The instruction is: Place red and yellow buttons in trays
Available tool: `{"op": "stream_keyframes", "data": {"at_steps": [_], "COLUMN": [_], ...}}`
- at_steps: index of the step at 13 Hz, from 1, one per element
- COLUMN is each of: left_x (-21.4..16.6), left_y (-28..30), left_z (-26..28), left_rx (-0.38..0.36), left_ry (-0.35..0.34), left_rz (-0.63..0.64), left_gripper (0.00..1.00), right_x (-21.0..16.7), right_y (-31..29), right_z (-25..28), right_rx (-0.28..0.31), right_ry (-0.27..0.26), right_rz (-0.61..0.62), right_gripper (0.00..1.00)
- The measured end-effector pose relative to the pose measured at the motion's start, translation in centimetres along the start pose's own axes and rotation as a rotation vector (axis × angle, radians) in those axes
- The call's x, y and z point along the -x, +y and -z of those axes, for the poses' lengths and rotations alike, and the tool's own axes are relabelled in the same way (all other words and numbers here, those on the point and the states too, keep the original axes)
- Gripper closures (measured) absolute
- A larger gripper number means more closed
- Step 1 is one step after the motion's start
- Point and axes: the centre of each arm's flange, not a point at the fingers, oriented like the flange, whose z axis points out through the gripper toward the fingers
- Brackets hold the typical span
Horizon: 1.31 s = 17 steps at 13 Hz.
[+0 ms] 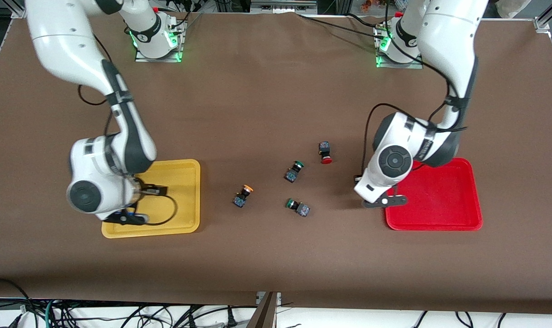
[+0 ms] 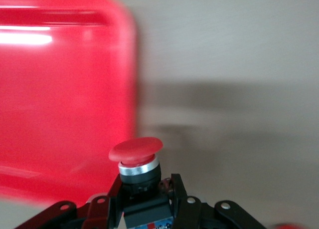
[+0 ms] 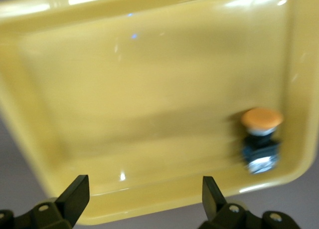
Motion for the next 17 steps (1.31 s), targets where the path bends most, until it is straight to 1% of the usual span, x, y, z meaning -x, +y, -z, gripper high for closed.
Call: {"op": "stream_keyframes", "data": {"at_steps": [1, 2, 4, 5, 6, 7, 8, 10, 12, 13, 14, 15, 17], "left_x": [-0.1, -0.3, -1.6, -2.3, -2.9, -3.3, -3.5, -3.4, -2.8, -2.4, -2.2, -2.1, -2.3], "left_y": [-1.3, -2.5, -6.1, -8.1, -9.8, -10.7, -10.8, -10.6, -10.2, -9.8, -9.5, -9.4, -9.6], "left_z": [0.0, -0.4, -1.8, -2.4, -3.0, -3.7, -4.4, -6.6, -9.6, -10.7, -11.2, -11.2, -10.2], "left_rx": [-0.054, -0.077, -0.072, -0.051, 0.001, 0.087, 0.152, 0.196, 0.205, 0.207, 0.208, 0.209, 0.210], "left_ry": [-0.015, -0.028, -0.051, -0.052, -0.051, -0.048, -0.039, -0.009, 0.025, 0.035, 0.038, 0.041, 0.055], "left_rz": [-0.053, -0.105, -0.205, -0.252, -0.267, -0.258, -0.254, -0.266, -0.278, -0.283, -0.287, -0.290, -0.291], "left_gripper": [0.59, 0.59, 0.59, 0.59, 0.59, 0.59, 0.59, 0.59, 0.59, 0.59, 0.59, 0.52, 0.32], "right_x": [1.6, 3.0, 5.6, 6.3, 6.7, 6.7, 6.5, 6.1, 5.7, 5.7, 5.8, 5.9, 6.0], "right_y": [-3.8, -7.3, -13.7, -15.9, -17.5, -18.5, -19.1, -19.6, -19.9, -20.1, -20.3, -20.5, -20.7], "right_z": [0.3, 0.3, -0.4, -1.2, -2.3, -3.4, -4.3, -5.5, -6.6, -7.2, -7.7, -7.9, -7.9], "right_rx": [0.001, -0.011, -0.063, -0.092, -0.117, -0.137, -0.157, -0.189, -0.211, -0.212, -0.209, -0.209, -0.210], "right_ry": [0.026, 0.063, 0.145, 0.176, 0.198, 0.214, 0.230, 0.255, 0.272, 0.273, 0.271, 0.271, 0.273], "right_rz": [-0.057, -0.112, -0.211, -0.239, -0.257, -0.274, -0.284, -0.293, -0.296, -0.294, -0.291, -0.289, -0.282], "right_gripper": [0.00, 0.00, 0.00, 0.00, 0.00, 0.00, 0.00, 0.00, 0.00, 0.01, 0.05, 0.17, 0.44]}}
